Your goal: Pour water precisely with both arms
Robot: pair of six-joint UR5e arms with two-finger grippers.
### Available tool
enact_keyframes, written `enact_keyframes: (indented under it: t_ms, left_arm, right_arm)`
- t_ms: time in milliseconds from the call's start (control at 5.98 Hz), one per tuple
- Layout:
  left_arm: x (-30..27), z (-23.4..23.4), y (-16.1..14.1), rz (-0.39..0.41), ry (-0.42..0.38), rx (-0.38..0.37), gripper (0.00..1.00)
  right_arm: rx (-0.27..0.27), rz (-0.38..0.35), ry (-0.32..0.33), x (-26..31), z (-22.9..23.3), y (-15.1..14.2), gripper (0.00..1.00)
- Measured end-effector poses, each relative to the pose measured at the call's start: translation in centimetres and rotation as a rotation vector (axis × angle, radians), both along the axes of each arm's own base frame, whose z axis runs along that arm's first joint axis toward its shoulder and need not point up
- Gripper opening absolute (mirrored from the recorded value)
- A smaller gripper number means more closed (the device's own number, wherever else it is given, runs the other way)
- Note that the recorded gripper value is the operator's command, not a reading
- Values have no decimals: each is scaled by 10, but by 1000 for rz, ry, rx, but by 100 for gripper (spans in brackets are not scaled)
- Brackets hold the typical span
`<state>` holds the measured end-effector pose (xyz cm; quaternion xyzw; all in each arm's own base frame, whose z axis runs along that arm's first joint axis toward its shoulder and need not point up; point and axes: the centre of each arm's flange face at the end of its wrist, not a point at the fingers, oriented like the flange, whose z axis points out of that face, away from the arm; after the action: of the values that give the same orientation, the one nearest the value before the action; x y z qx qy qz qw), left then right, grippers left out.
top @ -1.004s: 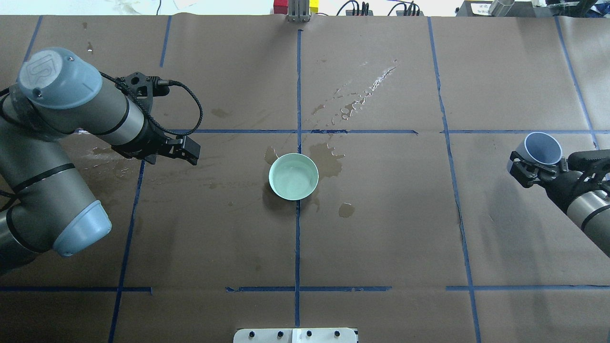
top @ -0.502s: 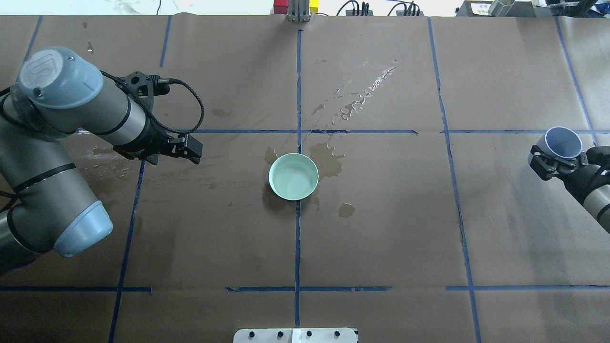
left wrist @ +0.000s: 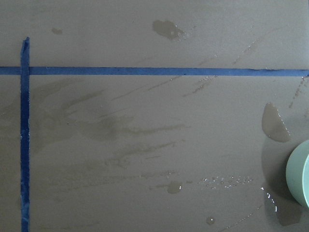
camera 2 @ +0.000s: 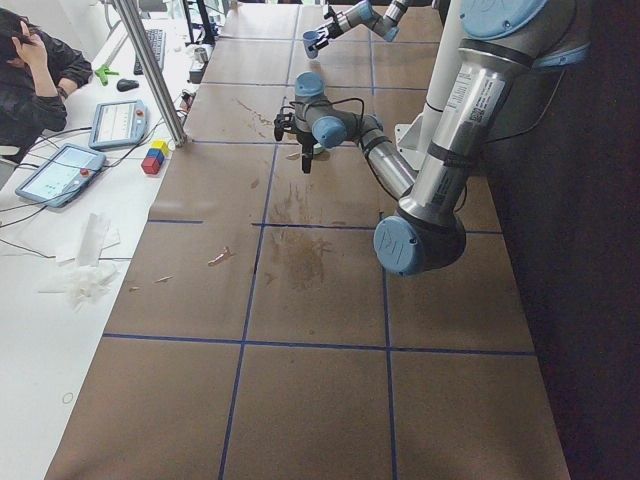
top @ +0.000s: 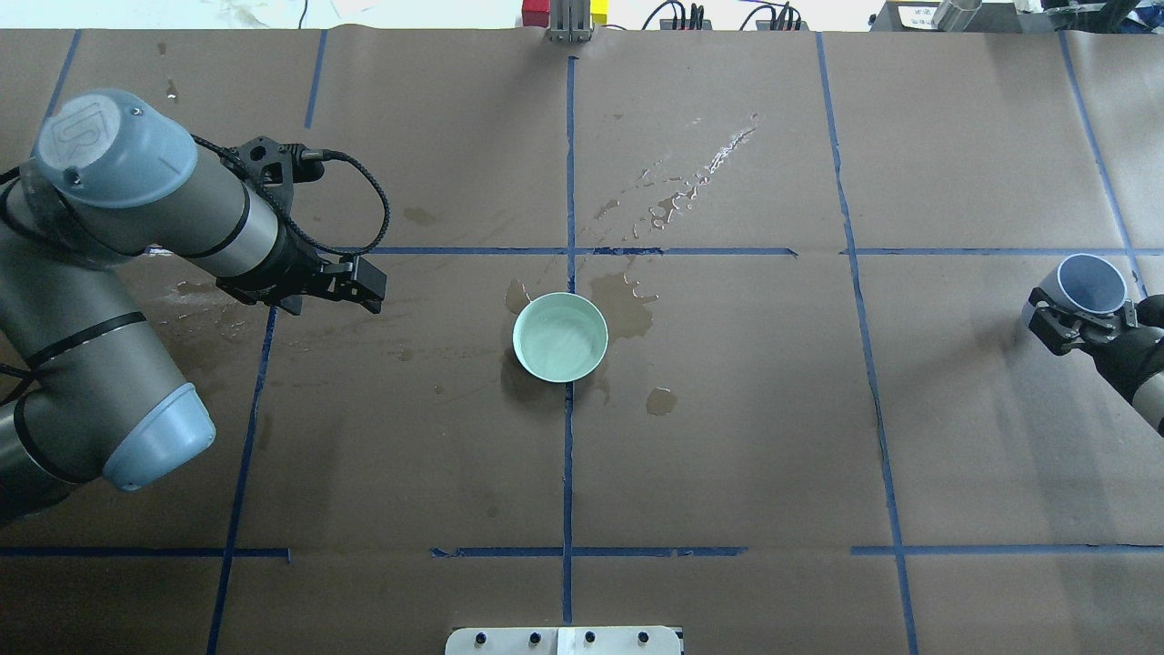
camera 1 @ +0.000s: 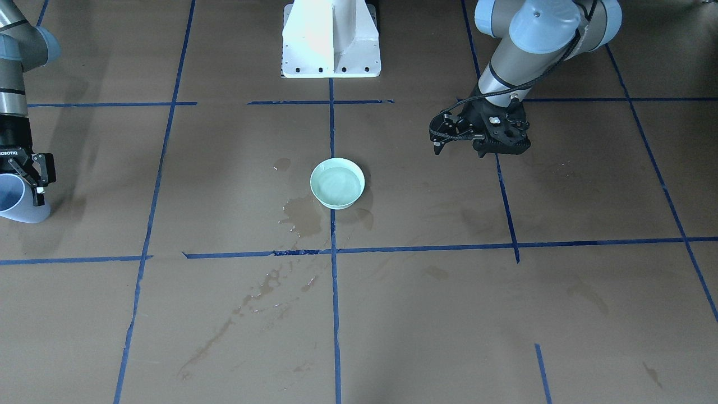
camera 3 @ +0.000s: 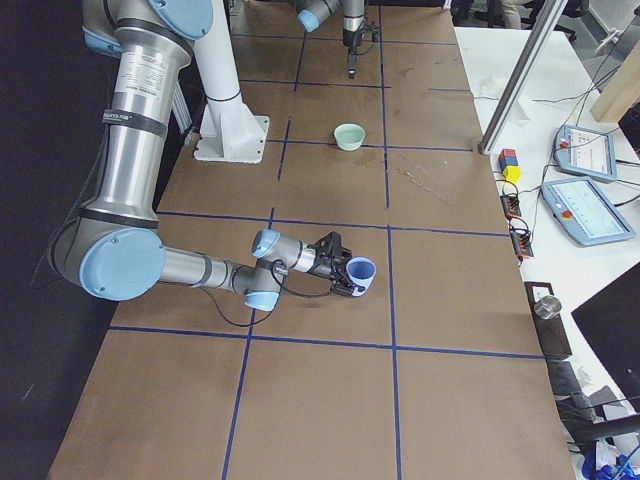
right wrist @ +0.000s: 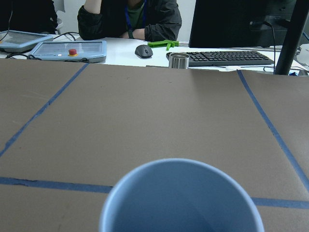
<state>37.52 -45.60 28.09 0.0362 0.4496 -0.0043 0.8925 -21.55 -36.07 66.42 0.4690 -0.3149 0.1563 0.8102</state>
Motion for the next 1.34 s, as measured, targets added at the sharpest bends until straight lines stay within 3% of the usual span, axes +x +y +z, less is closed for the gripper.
enact_keyframes:
  t_ms: [167,335,669,836,1338]
  left_arm:
    - [0,0,0,0,1,0,100]
    - [0,-1,0,0,1,1,100]
    - [0,0,0,0,0,0,100]
    - [0,1,0,2,-1,1,100]
    - [0,0,0,3,-1,4,100]
  right_arm:
    - [0,0,0,0,1,0,43]
    - [1,0,-1,1,1,0,69]
    - [3,-2,-4,0,1,0,89]
    - [4,-2,-5,0,1,0,97]
    - [11,-1,-17,2,0,1,98]
